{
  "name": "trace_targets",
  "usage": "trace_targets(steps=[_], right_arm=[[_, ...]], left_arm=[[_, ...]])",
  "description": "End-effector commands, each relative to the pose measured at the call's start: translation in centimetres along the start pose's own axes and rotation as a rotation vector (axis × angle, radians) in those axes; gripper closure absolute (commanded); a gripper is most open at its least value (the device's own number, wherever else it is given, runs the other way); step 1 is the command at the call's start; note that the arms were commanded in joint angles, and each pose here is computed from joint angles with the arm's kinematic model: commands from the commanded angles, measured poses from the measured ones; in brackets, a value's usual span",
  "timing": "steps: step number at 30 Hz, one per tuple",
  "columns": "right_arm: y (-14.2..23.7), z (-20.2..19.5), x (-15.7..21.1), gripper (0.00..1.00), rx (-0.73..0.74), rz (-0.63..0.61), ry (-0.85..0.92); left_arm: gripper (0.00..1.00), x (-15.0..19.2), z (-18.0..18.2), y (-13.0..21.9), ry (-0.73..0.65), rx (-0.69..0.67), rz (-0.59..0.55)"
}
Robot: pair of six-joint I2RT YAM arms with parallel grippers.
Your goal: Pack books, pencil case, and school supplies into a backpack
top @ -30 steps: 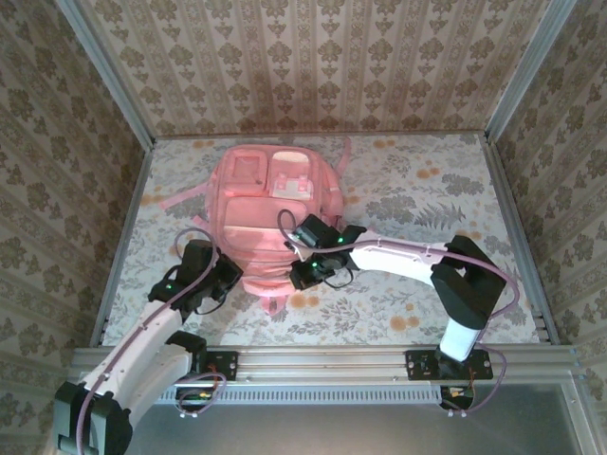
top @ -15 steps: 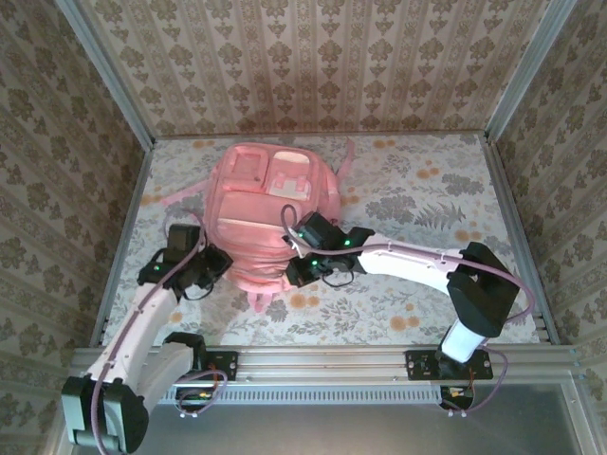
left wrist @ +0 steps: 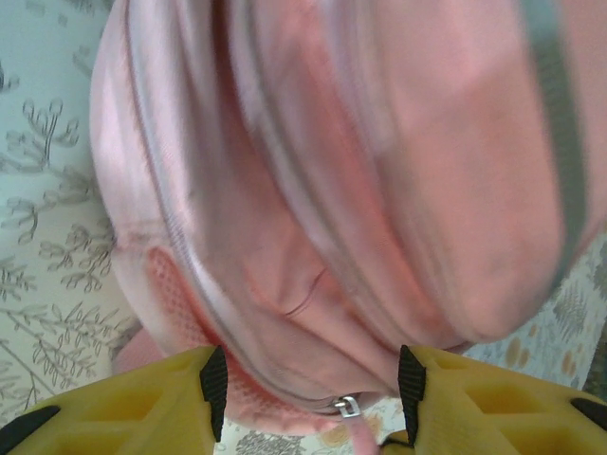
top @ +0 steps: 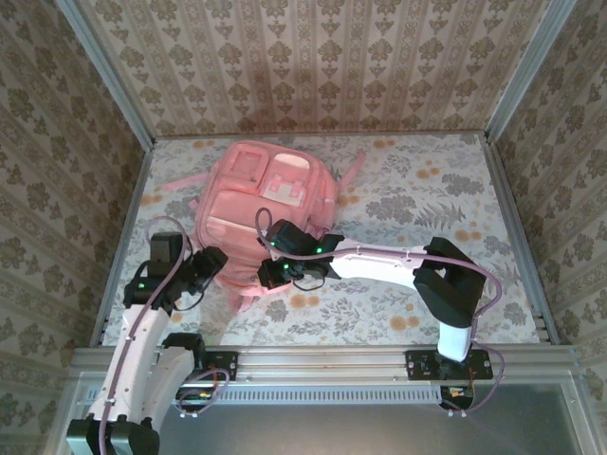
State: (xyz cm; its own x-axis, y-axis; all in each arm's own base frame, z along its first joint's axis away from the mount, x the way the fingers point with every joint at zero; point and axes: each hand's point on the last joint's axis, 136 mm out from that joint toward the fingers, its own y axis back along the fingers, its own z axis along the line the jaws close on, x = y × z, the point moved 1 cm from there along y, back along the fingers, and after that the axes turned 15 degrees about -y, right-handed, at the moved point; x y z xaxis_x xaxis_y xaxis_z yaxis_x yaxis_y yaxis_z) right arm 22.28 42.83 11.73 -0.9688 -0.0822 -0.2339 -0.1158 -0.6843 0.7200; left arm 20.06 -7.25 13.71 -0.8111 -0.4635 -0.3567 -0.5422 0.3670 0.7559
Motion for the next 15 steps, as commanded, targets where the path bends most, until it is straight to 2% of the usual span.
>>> trace_targets(steps=[1,6,8,12,15], right_arm=[[-0.6,-0.9,0.2,1.00,0.025,-0.008,-0.015],[-1.4,-1.2,1.1,1.00,0.021,0.018,-0.018],[-1.7,-0.9,1.5,0.97,0.015,0.032,-0.012],[-2.3,-0.4,1.8,0.87,0.012,0.049,-0.005],[-2.6,-0.6,1.9,0.68,0.024,0.051,-0.009]], left_arm=[[0.47,0.9,0.0,-0.9,0.030,0.022,0.033],[0.47,0.9,0.0,-1.5,0.022,0.022,0.046],[0.47,0.8,0.0,-1.5,0.012,0.021,0.044],[0.47,0.7,0.0,-1.4,-0.002,0.019,0.040],[0.47,0.9,0.1,-1.5,-0.004,0.019,0.043]])
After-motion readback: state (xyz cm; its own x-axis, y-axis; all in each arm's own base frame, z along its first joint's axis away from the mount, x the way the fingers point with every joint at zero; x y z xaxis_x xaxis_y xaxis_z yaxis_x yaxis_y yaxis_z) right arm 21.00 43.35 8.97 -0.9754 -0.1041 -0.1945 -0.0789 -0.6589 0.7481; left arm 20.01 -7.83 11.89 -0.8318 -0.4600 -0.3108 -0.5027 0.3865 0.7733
